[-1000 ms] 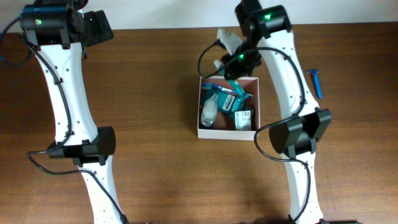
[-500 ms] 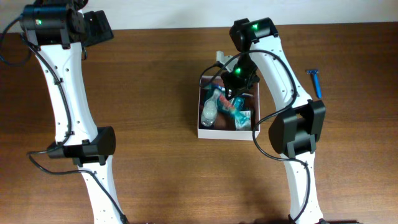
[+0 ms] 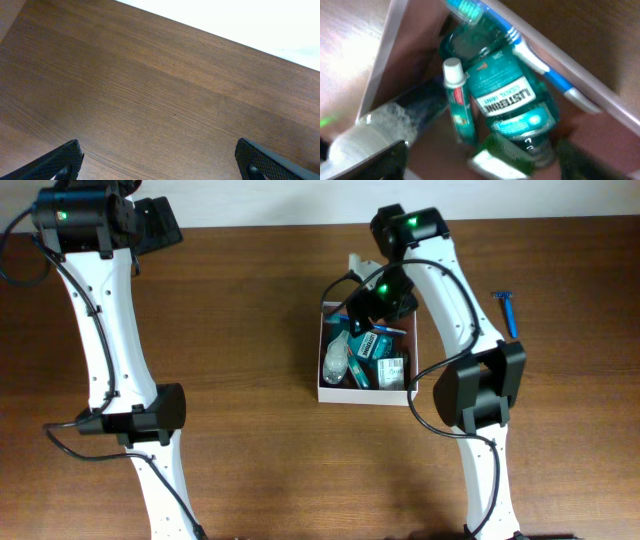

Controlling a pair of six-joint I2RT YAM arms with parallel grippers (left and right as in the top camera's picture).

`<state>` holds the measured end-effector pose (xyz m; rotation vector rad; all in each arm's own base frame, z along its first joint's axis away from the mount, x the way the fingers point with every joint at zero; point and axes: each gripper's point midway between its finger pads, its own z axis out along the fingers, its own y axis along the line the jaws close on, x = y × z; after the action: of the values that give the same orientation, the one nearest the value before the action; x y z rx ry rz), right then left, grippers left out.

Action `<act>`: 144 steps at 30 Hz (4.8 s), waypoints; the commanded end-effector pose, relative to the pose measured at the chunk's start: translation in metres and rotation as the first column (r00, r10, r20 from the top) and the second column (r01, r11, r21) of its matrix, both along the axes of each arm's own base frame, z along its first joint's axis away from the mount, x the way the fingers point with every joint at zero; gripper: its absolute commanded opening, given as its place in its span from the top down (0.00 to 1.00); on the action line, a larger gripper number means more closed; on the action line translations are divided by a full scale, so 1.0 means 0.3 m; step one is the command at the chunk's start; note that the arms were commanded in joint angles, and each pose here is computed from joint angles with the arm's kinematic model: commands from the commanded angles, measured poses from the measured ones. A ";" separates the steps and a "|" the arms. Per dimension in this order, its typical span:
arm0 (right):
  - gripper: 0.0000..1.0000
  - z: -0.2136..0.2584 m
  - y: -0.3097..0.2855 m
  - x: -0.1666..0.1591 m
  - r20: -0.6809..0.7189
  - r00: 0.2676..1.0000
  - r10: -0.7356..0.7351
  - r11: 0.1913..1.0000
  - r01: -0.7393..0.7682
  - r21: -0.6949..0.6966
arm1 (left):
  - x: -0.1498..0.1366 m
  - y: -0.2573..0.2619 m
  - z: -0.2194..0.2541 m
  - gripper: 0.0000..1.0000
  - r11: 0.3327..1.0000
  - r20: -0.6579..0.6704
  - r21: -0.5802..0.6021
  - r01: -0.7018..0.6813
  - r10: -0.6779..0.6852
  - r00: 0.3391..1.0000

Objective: Pack container
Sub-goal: 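Release the tube and move the right gripper toward the blue razor, then lower the right gripper over the blue razor and close on its handle, then lift the razor with the right gripper and carry it over the box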

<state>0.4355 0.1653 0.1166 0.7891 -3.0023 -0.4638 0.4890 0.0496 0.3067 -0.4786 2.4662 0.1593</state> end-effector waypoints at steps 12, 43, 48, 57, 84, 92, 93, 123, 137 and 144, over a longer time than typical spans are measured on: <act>0.01 0.358 -0.694 0.150 0.154 0.698 -0.700 0.714 0.686 0.137 | -0.013 -0.006 0.028 0.01 1.000 0.019 -0.010 -0.005 0.005 1.000; 0.01 -0.183 -1.054 0.113 0.202 0.845 -0.495 0.806 0.533 -0.258 | -0.013 -0.006 0.028 0.01 1.000 0.019 -0.010 -0.006 0.006 1.000; 0.01 -0.259 -1.048 0.101 0.160 0.853 -0.497 0.810 0.522 -0.266 | -0.013 -0.006 0.028 0.01 1.000 0.019 -0.010 -0.005 0.005 1.000; 0.01 -0.306 -1.042 0.105 0.141 0.884 -0.447 0.843 0.468 -0.264 | -0.013 -0.006 0.028 0.01 1.000 0.019 -0.010 -0.005 0.005 1.000; 0.51 -0.444 -1.052 0.134 0.130 0.893 -0.432 0.852 0.451 -0.267 | -0.013 -0.006 0.028 0.01 1.000 0.019 -0.010 -0.005 0.005 1.000; 0.70 -0.443 -1.055 0.146 0.145 0.889 -0.434 0.849 0.457 -0.264 | -0.013 -0.006 0.028 0.01 1.000 0.019 -0.010 -0.005 0.005 1.000; 0.75 -0.443 -1.055 0.146 0.145 0.889 -0.434 0.849 0.458 -0.264 | -0.013 -0.006 0.029 0.00 1.000 0.020 -0.010 -0.005 0.005 1.000; 0.97 0.101 -0.628 0.263 0.231 0.917 -0.326 0.945 0.319 0.066 | -0.013 -0.006 0.028 0.01 1.000 0.019 -0.010 -0.005 0.005 1.000; 0.96 0.217 -0.120 0.143 0.150 0.964 -0.219 0.971 0.200 0.128 | -0.013 -0.006 0.028 0.01 1.000 0.019 -0.010 -0.005 0.005 1.000; 0.96 0.205 0.007 0.097 0.213 0.973 -0.092 0.995 0.099 -0.019 | -0.013 -0.006 0.028 0.00 1.000 0.019 -0.010 -0.005 0.005 1.000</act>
<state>0.4681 0.1681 0.1614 0.6937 -3.1926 -0.5130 0.4890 0.0496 0.3067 -0.4791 2.4661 0.1592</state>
